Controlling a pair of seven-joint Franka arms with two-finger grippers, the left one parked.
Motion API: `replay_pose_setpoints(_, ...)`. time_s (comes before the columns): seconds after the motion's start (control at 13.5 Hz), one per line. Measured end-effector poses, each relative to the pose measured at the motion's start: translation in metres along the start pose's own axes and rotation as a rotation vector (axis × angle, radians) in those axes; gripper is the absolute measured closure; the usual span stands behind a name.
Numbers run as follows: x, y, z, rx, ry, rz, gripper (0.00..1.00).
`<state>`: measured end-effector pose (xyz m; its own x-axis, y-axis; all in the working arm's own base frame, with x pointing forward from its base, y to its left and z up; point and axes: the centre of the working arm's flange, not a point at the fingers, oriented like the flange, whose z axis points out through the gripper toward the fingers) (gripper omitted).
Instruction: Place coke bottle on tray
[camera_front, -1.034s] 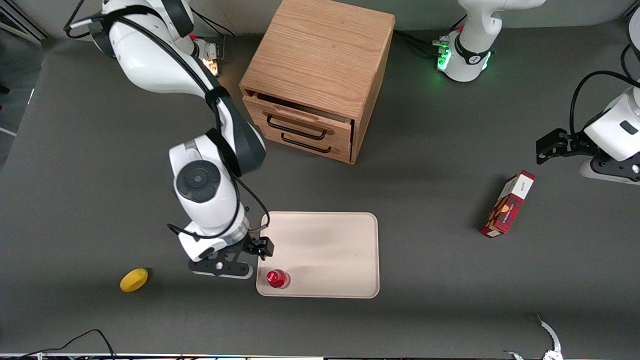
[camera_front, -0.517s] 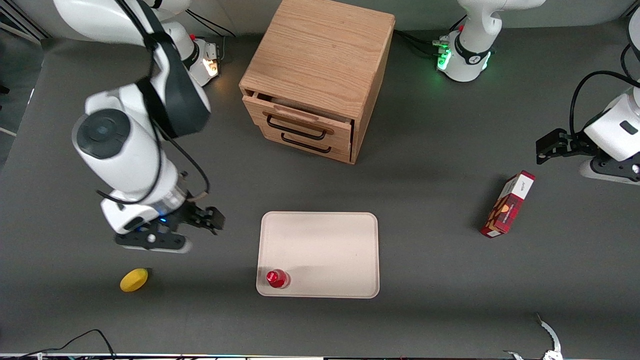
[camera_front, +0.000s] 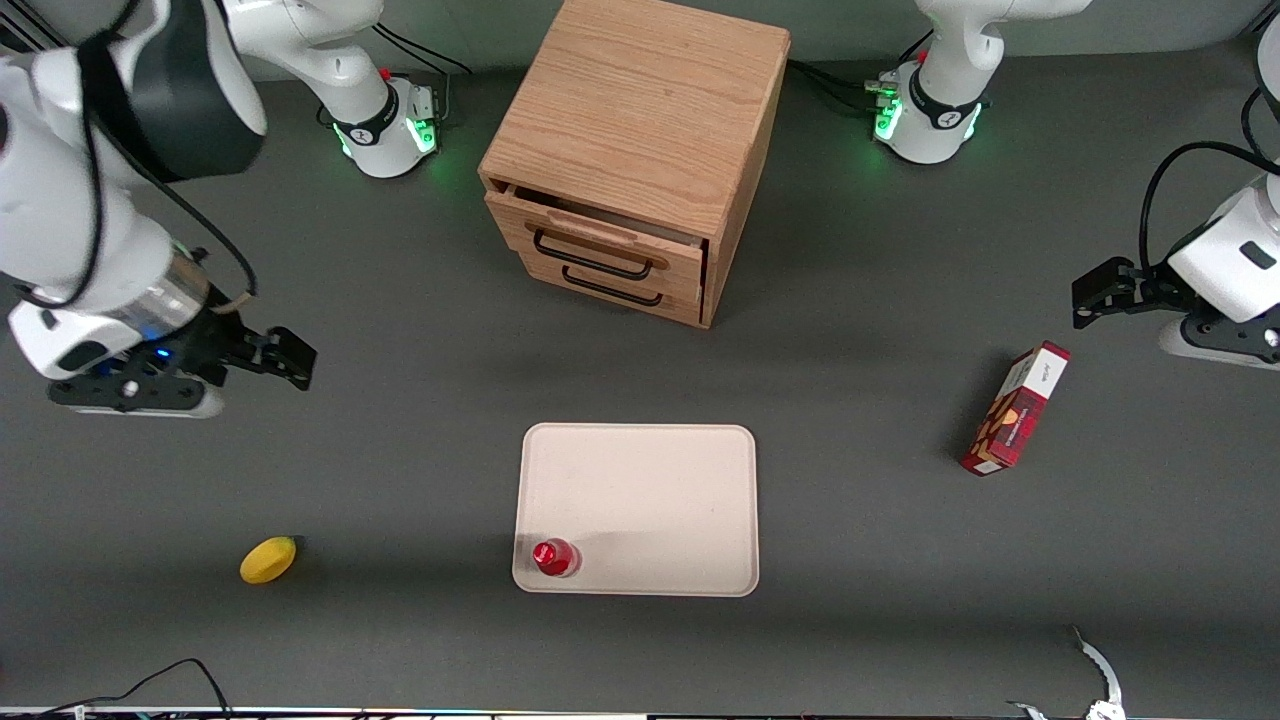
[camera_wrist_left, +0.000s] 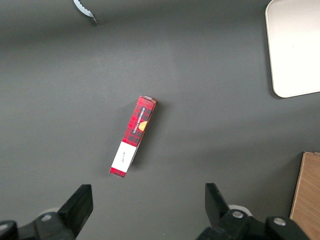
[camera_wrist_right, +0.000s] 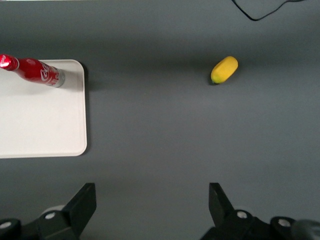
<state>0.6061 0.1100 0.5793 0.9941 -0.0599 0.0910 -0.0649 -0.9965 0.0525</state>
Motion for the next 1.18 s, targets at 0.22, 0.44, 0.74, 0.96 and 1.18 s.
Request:
replay_pose_setpoints(0.22, -0.009, 0.031, -0.019, 0.004, -0.021, -0.013, 0.0)
replay_pose_setpoints(0.44, -0.017, 0.059, -0.039, 0.004, -0.019, -0.005, 0.0)
replay_pose_setpoints(0.74, -0.025, 0.072, -0.064, 0.01, 0.022, 0.012, 0.0)
replay_pose_setpoints(0.96, -0.025, 0.077, -0.065, 0.013, 0.025, 0.018, 0.0)
replay_pose_setpoints(1.18, -0.024, 0.079, -0.065, 0.067, 0.017, 0.034, 0.0)
